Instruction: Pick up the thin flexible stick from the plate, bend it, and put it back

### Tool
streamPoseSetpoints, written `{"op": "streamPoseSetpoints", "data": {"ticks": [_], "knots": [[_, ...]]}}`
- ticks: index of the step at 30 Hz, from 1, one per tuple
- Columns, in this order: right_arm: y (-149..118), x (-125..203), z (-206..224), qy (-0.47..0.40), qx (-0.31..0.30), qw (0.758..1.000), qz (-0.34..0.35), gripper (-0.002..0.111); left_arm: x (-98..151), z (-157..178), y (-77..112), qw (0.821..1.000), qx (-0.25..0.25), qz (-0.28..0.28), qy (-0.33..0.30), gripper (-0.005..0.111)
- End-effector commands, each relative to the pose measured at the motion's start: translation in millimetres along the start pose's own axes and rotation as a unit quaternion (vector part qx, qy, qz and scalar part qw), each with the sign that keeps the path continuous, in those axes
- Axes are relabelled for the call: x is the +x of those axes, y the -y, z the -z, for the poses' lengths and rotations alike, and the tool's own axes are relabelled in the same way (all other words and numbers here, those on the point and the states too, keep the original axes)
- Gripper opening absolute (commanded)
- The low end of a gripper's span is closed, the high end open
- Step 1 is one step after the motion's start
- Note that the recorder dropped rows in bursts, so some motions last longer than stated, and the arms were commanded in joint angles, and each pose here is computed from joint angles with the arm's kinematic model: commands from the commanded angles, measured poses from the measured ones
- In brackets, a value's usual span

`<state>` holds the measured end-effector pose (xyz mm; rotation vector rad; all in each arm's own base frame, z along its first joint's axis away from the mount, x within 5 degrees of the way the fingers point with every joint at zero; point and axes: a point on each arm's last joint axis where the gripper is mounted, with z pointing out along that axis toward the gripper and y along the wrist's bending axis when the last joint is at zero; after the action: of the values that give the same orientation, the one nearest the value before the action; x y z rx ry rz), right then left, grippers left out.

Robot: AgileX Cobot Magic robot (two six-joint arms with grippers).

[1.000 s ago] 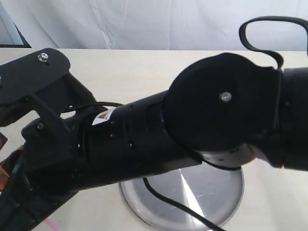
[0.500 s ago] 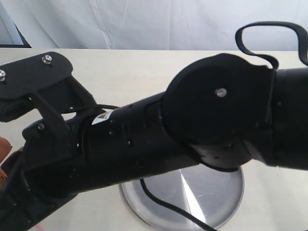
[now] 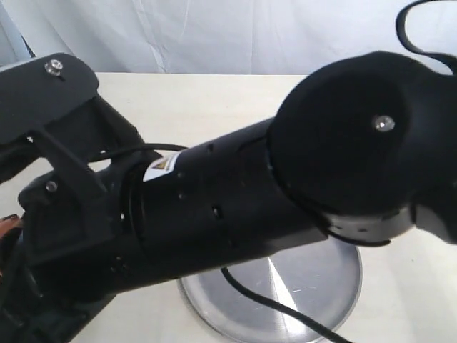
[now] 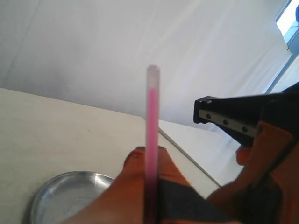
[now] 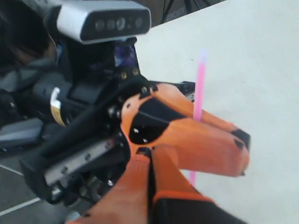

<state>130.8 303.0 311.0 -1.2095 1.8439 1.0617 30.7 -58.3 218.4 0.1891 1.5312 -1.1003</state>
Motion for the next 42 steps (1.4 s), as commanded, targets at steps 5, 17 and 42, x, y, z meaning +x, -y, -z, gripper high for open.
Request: {"op": "streamPoseSetpoints", "data": {"ticks": [5, 17, 42], "knots": [[2.8, 9.1, 2.2, -0.059, 0.018, 0.997, 0.041, 0.024, -12.1, 0.5, -2.6, 0.998, -0.028, 0.027, 0.046, 0.000], [20.6, 27.5, -24.9, -0.097, 0.052, 0.994, 0.008, 0.056, -31.6, 2.5, 12.3, 0.987, 0.029, 0.117, 0.106, 0.000], [38.8, 45.3, -53.6, -0.107, 0.084, 0.991, -0.007, 0.000, -26.3, 1.6, 12.4, 0.994, 0.026, 0.074, 0.080, 0.000]]}}
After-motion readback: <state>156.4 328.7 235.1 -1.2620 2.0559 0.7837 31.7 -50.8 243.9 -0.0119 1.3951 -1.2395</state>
